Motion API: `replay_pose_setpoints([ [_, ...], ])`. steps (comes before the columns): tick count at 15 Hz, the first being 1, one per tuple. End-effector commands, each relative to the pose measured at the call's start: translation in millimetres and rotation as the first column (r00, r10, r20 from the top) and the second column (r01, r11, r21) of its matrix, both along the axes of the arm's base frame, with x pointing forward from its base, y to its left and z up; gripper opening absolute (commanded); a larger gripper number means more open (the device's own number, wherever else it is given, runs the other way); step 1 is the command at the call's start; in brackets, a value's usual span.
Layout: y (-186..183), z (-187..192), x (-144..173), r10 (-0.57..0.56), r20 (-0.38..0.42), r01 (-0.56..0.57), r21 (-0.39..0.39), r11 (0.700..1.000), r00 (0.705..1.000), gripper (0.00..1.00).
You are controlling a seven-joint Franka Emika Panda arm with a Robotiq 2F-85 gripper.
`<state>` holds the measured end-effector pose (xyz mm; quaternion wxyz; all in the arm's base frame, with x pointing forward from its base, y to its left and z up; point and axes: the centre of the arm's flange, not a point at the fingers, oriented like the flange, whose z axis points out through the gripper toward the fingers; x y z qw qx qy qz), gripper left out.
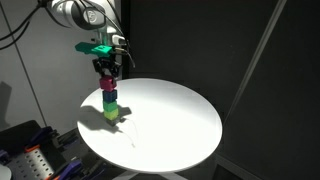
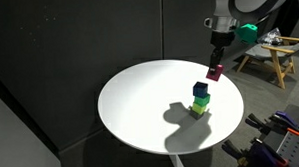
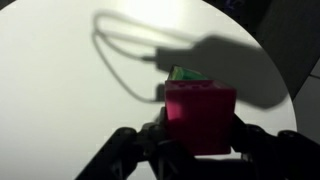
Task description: Put the pink block on the blue block
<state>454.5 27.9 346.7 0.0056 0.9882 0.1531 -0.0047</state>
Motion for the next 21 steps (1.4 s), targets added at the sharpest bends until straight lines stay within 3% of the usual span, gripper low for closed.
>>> replay_pose_setpoints([
  [1, 7.4, 0.8, 17.2, 0.008, -0.028, -0.008, -0.013, 1.000, 1.000, 0.30],
  [21, 35.8, -18.5, 38.9, 0.066, -0.080, -0.067, -0.018, 0.998, 0.995, 0.30],
])
